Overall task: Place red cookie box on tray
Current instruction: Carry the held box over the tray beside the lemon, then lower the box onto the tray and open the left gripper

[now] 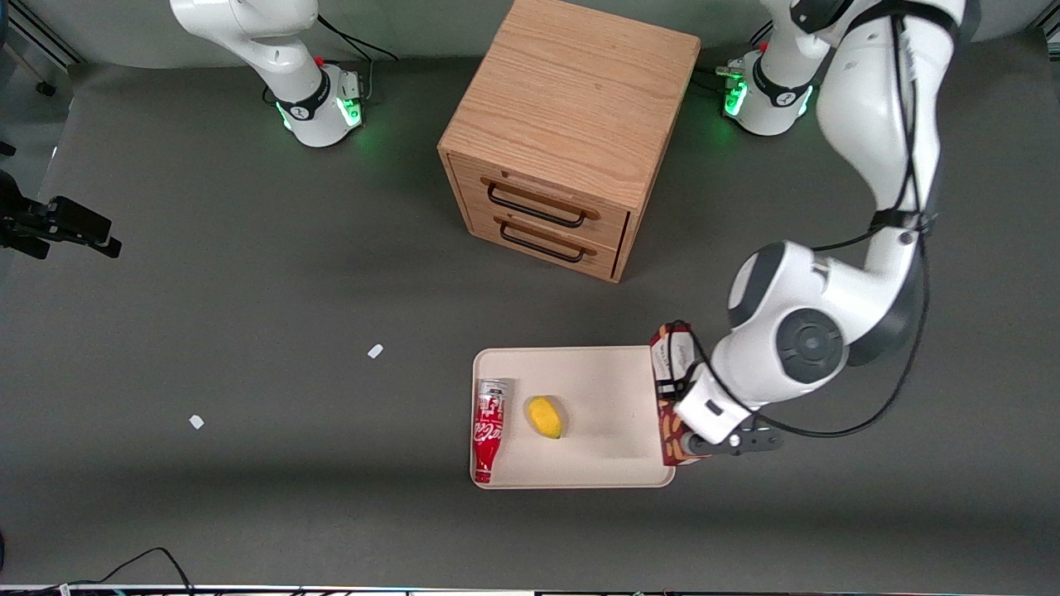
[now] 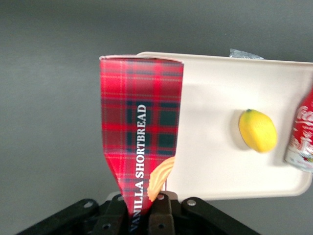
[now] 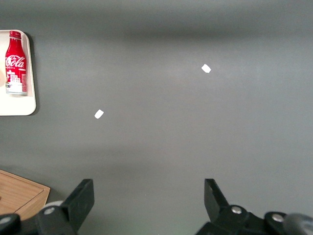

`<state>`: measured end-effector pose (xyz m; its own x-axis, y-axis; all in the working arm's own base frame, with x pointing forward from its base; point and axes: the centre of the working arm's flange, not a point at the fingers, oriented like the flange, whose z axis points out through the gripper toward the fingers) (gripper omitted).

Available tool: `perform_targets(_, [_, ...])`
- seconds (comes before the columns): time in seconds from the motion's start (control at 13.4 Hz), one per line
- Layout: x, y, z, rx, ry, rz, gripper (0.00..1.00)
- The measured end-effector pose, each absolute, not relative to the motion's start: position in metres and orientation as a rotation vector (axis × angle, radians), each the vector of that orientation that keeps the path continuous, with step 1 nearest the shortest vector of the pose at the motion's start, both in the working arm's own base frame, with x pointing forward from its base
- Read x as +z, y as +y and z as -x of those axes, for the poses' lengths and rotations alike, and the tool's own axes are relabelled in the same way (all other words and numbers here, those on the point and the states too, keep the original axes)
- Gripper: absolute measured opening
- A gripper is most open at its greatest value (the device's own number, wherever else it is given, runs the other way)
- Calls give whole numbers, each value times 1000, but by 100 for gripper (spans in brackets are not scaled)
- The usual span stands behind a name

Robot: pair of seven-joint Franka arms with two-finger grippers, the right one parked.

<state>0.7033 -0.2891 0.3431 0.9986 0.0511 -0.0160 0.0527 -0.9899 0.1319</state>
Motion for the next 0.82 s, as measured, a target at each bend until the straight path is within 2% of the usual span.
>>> perform_targets(0.37, [260,-302,-707,-12,89,-3016,12])
perform_targets(0.74, [244,-298,-707,-12,109,-3026,12])
perform_targets(0.82, [244,-297,-707,-10,108,-3030,19])
